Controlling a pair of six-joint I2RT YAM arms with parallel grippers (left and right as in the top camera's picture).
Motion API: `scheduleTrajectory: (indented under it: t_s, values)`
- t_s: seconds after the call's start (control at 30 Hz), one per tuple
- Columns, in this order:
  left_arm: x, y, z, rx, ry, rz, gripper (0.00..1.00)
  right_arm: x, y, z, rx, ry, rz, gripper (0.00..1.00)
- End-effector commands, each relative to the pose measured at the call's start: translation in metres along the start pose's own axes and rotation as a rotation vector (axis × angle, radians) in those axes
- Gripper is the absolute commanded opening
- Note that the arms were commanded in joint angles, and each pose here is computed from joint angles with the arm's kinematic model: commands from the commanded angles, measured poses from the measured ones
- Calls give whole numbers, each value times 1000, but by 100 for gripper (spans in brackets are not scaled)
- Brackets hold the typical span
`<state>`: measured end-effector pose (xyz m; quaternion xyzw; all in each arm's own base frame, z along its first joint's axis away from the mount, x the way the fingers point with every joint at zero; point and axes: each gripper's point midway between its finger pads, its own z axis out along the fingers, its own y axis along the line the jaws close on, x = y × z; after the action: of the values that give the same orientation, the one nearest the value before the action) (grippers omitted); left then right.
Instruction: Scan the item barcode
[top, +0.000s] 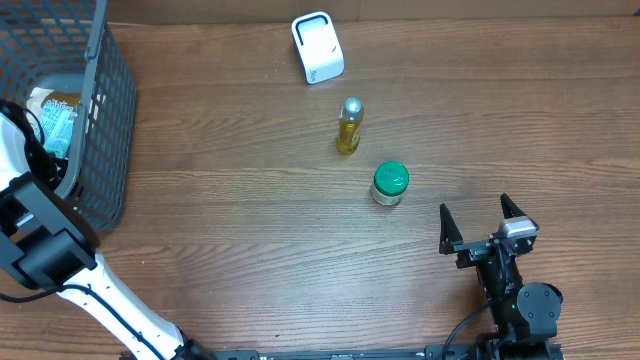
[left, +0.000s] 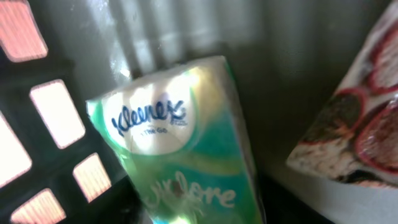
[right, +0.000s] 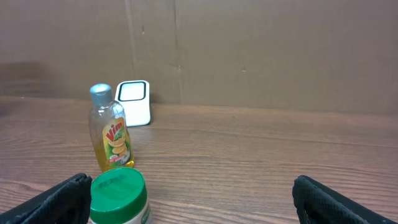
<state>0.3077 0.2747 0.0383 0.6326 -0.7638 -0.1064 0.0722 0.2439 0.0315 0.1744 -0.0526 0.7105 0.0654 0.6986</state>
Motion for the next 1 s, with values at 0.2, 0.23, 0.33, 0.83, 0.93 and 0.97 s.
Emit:
scheduleTrajectory:
  t_s: [0.2,0.23,0.33,0.83,0.93,0.97]
  values:
    - [-1,-3,-7,22,14,-8,4,2,1,0,-5,-1,-2,100]
    - [0,-5,-14,41,20,-4,4,2,1,0,-5,-2,-1,100]
    - [-4,-7,-54,109,3,-14,4,2,1,0,-5,-1,-2,100]
    - [40,-11,-273,521,-391,273,4,2,1,0,-5,-2,-2,100]
    - [68,-10,-301,544,-468,337,4,2,1,0,-5,-2,-2,100]
    - [78,-12,-308,556,-483,376,4,2,1,0,-5,-1,-1,100]
